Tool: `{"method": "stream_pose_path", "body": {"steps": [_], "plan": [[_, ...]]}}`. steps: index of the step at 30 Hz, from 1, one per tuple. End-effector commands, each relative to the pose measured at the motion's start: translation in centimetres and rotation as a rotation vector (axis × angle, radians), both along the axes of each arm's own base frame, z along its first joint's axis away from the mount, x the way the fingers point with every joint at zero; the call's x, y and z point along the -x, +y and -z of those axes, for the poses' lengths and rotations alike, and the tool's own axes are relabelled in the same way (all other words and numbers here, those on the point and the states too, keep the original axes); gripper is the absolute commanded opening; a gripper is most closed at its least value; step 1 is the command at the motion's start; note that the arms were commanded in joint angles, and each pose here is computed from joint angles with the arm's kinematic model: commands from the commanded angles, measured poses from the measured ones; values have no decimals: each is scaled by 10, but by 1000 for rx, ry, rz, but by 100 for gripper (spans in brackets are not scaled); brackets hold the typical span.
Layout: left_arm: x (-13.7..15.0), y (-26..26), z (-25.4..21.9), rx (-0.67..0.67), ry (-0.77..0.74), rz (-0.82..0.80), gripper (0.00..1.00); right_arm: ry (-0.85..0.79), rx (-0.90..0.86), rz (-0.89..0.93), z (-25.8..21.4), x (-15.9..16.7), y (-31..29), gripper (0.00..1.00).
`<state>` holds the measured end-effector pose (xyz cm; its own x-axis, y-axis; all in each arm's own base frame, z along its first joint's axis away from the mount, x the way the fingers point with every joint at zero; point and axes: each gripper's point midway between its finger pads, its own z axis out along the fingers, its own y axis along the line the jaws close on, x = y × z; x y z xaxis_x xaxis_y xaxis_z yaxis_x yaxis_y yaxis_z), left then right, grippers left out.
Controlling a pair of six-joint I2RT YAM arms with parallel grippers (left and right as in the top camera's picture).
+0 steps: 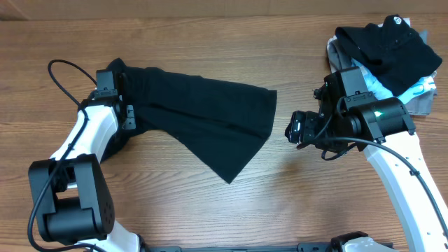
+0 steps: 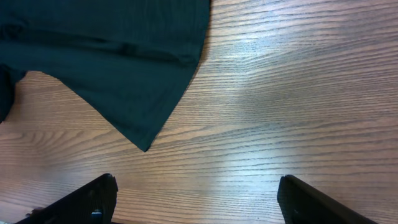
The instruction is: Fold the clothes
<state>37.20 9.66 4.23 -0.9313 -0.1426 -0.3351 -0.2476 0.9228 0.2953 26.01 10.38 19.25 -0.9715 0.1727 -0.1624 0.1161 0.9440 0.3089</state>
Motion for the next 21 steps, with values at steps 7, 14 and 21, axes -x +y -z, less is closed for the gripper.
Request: {"method": "stream_pose_path", "body": {"steps": [7, 14, 21], "plan": [[6, 3, 8, 3, 26, -48, 4, -10, 1, -7, -1, -1, 0, 87], [8, -7, -35, 81, 51, -98, 4, -7, -8, -11, -1, 0, 1, 87], [4, -11, -84, 108, 54, -93, 4, -5, -22, -22, -2, 1, 4, 86]]}}
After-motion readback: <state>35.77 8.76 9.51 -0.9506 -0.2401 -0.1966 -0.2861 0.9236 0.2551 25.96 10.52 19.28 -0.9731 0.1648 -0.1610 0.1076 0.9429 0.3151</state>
